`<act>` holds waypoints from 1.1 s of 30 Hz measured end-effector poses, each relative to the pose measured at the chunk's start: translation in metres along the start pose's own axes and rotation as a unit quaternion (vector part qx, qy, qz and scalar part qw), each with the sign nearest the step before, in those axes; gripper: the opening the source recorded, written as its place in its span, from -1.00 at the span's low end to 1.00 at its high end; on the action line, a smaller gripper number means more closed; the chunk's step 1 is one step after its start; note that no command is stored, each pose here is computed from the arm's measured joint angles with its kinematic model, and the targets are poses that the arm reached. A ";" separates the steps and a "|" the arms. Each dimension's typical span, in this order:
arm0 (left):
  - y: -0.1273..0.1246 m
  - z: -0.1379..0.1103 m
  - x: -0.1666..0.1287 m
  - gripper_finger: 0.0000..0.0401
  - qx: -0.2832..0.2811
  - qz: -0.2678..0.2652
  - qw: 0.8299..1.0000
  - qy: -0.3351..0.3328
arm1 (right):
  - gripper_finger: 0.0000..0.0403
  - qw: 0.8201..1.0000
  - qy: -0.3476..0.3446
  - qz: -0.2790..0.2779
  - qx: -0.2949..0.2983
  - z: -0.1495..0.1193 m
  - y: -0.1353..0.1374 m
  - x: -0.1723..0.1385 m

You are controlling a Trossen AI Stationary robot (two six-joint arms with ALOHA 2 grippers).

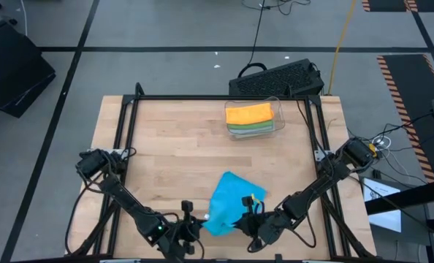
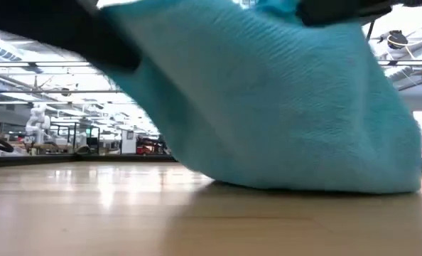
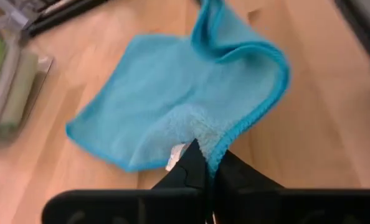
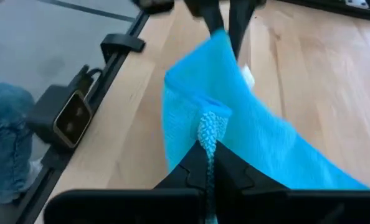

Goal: Fold microfiber towels
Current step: Fold the blue microfiber towel

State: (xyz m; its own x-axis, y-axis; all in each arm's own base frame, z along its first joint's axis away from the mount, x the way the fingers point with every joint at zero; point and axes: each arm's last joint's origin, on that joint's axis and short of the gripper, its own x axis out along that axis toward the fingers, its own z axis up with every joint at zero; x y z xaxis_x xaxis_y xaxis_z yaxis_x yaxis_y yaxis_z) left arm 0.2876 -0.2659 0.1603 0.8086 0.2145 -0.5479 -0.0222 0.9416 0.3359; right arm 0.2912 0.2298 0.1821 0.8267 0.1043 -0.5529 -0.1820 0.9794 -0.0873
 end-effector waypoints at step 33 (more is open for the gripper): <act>0.043 0.076 0.023 -0.96 -0.177 -0.152 0.969 0.083 | -0.98 0.986 -0.111 0.057 0.113 -0.070 -0.033 -0.085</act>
State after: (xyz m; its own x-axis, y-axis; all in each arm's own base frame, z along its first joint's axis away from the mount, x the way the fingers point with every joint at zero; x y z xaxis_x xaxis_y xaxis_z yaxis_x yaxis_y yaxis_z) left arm 0.3498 -0.2398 0.2199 0.7038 -0.0748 -0.7064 -0.0226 0.9916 -0.1275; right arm 0.1893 0.1767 0.1743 0.9084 0.2259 -0.3519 -0.1769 0.9701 0.1660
